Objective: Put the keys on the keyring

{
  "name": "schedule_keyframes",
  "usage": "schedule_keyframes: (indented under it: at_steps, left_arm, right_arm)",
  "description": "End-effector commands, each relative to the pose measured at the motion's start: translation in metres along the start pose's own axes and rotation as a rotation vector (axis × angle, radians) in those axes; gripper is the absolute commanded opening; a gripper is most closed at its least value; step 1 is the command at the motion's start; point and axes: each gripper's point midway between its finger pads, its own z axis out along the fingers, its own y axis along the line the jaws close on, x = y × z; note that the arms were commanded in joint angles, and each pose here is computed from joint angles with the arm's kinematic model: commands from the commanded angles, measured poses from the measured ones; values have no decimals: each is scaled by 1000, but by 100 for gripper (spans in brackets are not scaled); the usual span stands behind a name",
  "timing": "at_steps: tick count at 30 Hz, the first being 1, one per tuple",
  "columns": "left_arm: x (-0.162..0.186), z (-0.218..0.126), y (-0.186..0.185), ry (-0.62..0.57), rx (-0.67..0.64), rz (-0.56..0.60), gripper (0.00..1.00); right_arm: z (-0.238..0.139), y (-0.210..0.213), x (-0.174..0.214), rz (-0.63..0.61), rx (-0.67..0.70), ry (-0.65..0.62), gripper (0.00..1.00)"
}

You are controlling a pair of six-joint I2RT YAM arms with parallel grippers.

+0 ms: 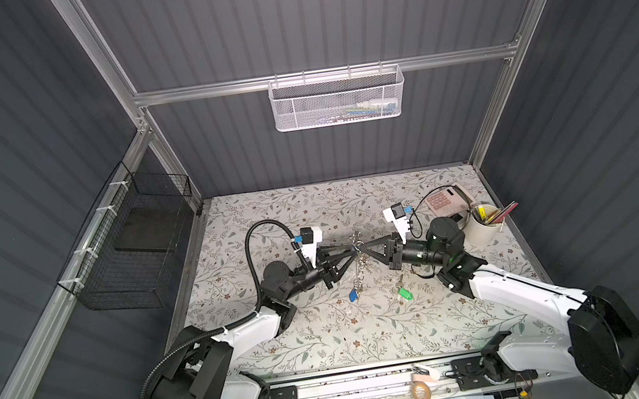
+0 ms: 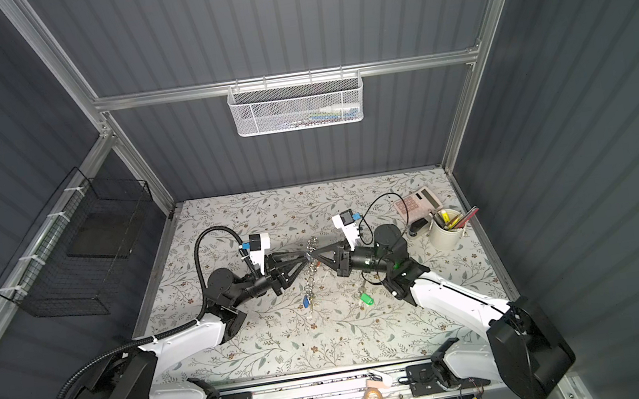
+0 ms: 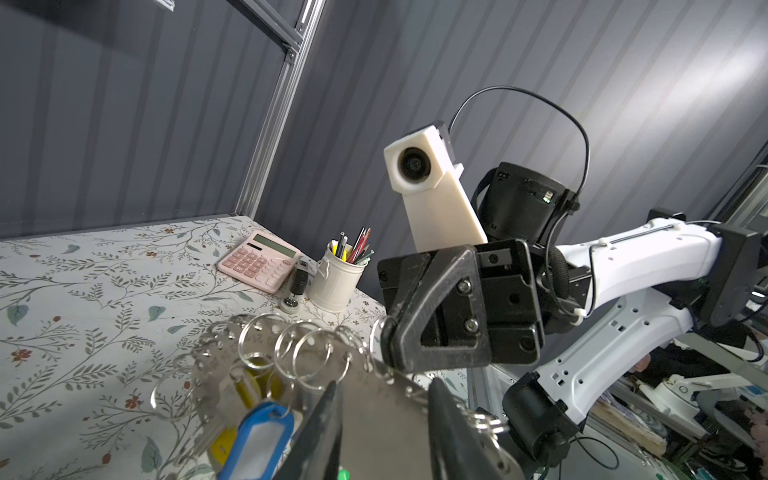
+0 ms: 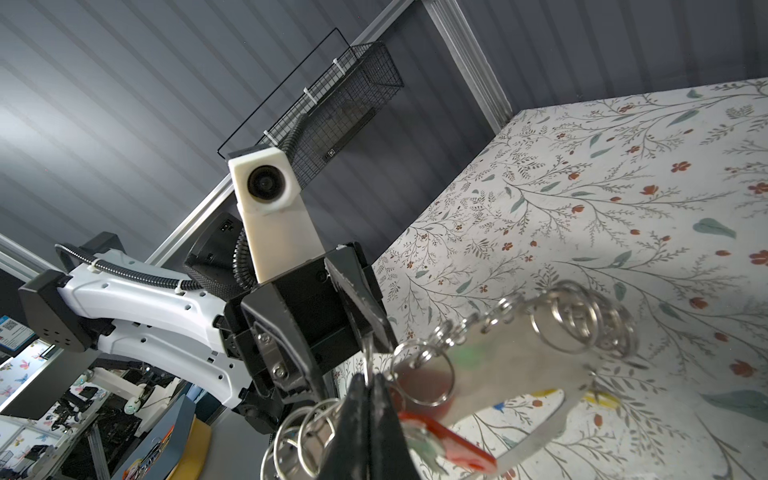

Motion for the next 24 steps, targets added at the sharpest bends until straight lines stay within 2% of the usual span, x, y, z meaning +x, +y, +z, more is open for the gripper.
schedule_keyframes:
  at_steps: [1, 16, 24]
  left_arm:
    - [-1, 0, -7, -19, 41, -5, 35]
    - [2, 11, -8, -13, 81, -34, 23]
    - [-4, 11, -11, -43, 93, -36, 26]
  right_arm:
    - [2, 24, -22, -65, -70, -46, 0]
    - [4, 23, -16, -59, -76, -18, 0]
    - [6, 21, -11, -49, -77, 1, 0]
